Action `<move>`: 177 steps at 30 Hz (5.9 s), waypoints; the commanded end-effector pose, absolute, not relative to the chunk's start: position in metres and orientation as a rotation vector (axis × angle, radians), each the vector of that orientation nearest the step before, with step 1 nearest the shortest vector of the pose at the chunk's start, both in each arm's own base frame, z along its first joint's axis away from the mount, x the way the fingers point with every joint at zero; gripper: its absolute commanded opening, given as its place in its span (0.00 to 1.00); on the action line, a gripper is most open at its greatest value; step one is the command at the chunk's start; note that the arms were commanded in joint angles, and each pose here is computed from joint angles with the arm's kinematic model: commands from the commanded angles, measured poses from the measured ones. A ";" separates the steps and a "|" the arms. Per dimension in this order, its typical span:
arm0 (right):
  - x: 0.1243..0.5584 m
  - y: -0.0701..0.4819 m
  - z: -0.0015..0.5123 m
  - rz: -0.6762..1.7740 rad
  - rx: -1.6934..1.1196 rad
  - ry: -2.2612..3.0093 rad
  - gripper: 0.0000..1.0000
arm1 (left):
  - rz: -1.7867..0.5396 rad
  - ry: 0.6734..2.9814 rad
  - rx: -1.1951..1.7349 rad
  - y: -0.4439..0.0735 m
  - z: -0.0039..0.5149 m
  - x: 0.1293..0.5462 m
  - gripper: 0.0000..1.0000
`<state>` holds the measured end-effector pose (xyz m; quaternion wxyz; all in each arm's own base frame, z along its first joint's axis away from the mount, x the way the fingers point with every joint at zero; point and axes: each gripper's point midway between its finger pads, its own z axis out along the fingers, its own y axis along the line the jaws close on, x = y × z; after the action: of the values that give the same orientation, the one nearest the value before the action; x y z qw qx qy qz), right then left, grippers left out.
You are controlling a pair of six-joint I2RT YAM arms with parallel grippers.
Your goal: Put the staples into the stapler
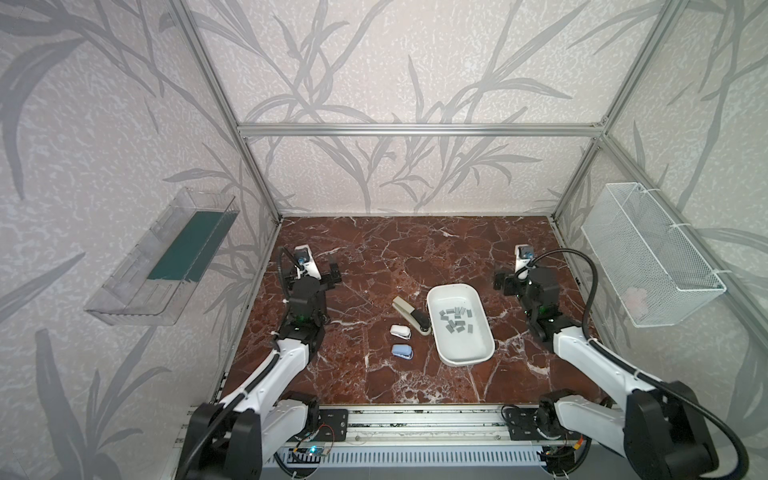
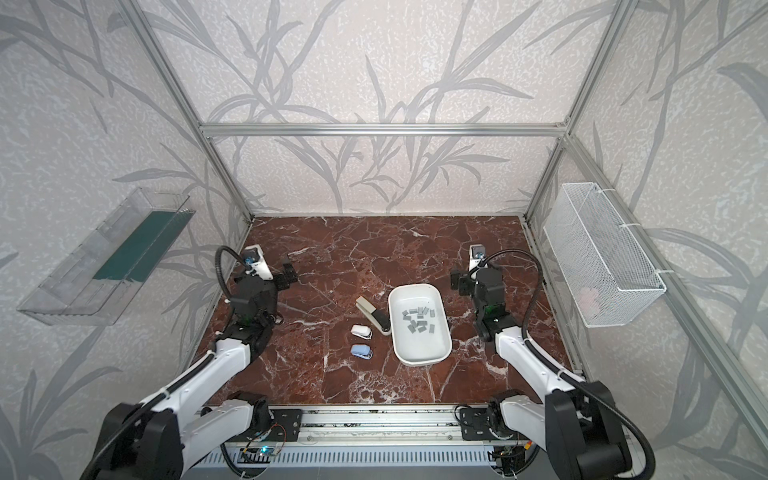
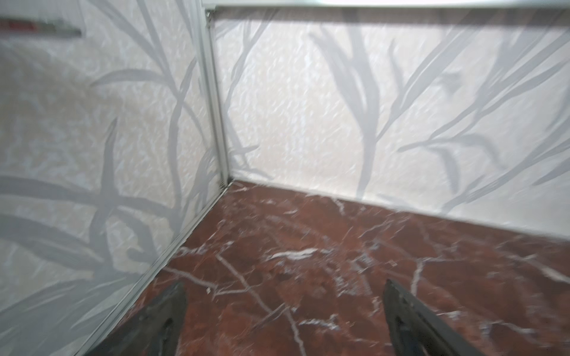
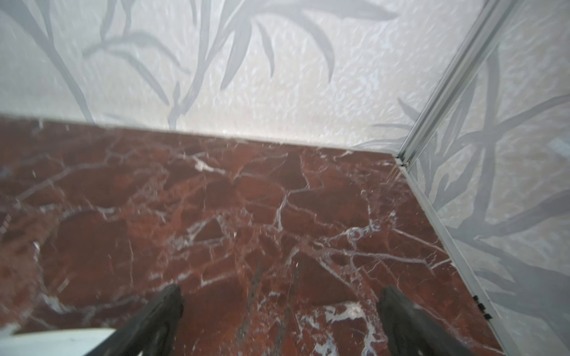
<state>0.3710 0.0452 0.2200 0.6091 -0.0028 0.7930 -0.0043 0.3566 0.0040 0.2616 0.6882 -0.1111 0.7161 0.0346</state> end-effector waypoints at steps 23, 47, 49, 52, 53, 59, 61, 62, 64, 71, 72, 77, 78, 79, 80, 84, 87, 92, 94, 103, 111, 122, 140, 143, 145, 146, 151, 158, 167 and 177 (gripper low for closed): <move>0.309 0.246 0.216 0.675 -0.457 1.945 0.85 | -0.623 1.735 0.733 -0.195 0.211 0.319 0.71; 0.241 0.214 0.162 0.570 -0.374 2.051 0.70 | -0.640 1.734 0.471 -0.210 0.152 0.230 0.33; 0.236 0.208 0.160 0.575 -0.352 2.049 0.68 | -0.613 1.727 0.467 -0.207 0.153 0.224 0.35; 0.231 0.209 0.160 0.626 -0.349 2.037 0.67 | -0.592 1.754 0.482 -0.207 0.149 0.218 0.37; 0.228 0.214 0.162 0.656 -0.374 2.030 0.66 | -0.604 1.753 0.493 -0.209 0.148 0.215 0.37; 0.212 0.252 0.166 0.742 -0.508 2.020 0.59 | -0.617 1.764 0.532 -0.221 0.132 0.199 0.36; 0.204 0.270 0.161 0.768 -0.542 2.036 0.53 | -0.593 1.800 0.548 -0.226 0.122 0.200 0.36; 0.200 0.278 0.156 0.775 -0.559 2.056 0.50 | -0.582 1.812 0.555 -0.228 0.118 0.200 0.36; 0.198 0.288 0.146 0.777 -0.555 2.090 0.45 | -0.583 1.819 0.567 -0.234 0.112 0.199 0.35; 0.187 0.323 0.096 0.780 -0.629 2.252 0.31 | -0.536 1.847 0.587 -0.244 0.095 0.206 0.33; 0.189 0.323 0.089 0.755 -0.621 2.271 0.29 | -0.525 1.857 0.596 -0.246 0.091 0.207 0.33; 0.202 0.304 0.075 0.585 -0.542 2.318 0.23 | -0.494 1.883 0.611 -0.253 0.078 0.212 0.32; 0.205 0.296 0.075 0.554 -0.519 2.313 0.23 | -0.487 1.886 0.616 -0.254 0.075 0.213 0.32; 0.206 0.291 0.076 0.532 -0.503 2.306 0.23 | -0.480 1.887 0.621 -0.256 0.074 0.213 0.32; 0.209 0.285 0.077 0.506 -0.479 2.298 0.23 | -0.473 1.887 0.626 -0.258 0.072 0.214 0.32; 0.215 0.269 0.076 0.441 -0.419 2.277 0.23 | -0.426 1.886 0.651 -0.263 0.068 0.217 0.32; 0.217 0.263 0.072 0.403 -0.410 2.286 0.24 | -0.372 1.889 0.688 -0.266 0.063 0.216 0.32; 0.222 0.256 0.068 0.371 -0.386 2.300 0.24 | -0.292 1.903 0.723 -0.265 0.050 0.212 0.32; 0.223 0.253 0.069 0.366 -0.378 2.300 0.24 | -0.254 1.902 0.746 -0.266 0.044 0.209 0.32; 0.222 0.248 0.081 0.373 -0.364 2.282 0.24 | -0.263 1.852 0.821 -0.290 0.027 0.197 0.22; 0.221 0.249 0.087 0.400 -0.364 2.274 0.24 | -0.359 1.832 0.796 -0.296 0.032 0.192 0.21; 0.219 0.256 0.100 0.434 -0.385 2.273 0.23 | -0.505 1.859 0.677 -0.279 0.020 0.182 0.16; 0.209 0.289 0.116 0.623 -0.413 2.250 0.27 | -0.642 1.960 0.620 -0.277 0.139 0.223 0.41; 0.207 0.296 0.106 0.618 -0.431 2.276 0.27 | -0.662 1.910 0.508 -0.256 0.170 0.234 0.47; 0.207 0.300 0.098 0.617 -0.438 2.295 0.27 | -0.663 1.916 0.443 -0.242 0.176 0.240 0.48; 0.207 0.303 0.094 0.618 -0.442 2.304 0.27 | -0.655 1.917 0.419 -0.236 0.177 0.243 0.48; 0.209 0.310 0.068 0.559 -0.467 2.359 0.27 | -0.606 1.987 0.360 -0.215 0.159 0.257 0.49; 0.232 0.289 0.052 0.352 -0.402 2.368 0.27 | -0.564 2.037 0.289 -0.194 0.145 0.271 0.49; 0.256 0.271 0.054 0.351 -0.386 2.327 0.43 | -0.574 2.078 0.237 -0.181 0.121 0.267 0.55; 0.251 0.293 0.072 0.483 -0.522 2.229 0.60 | -0.586 2.097 0.193 -0.168 0.099 0.253 0.56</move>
<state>0.2485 0.2871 0.0601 0.3678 -0.1899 0.8927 0.1781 0.2529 -0.1706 0.0961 0.4513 0.0949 0.8578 -0.2270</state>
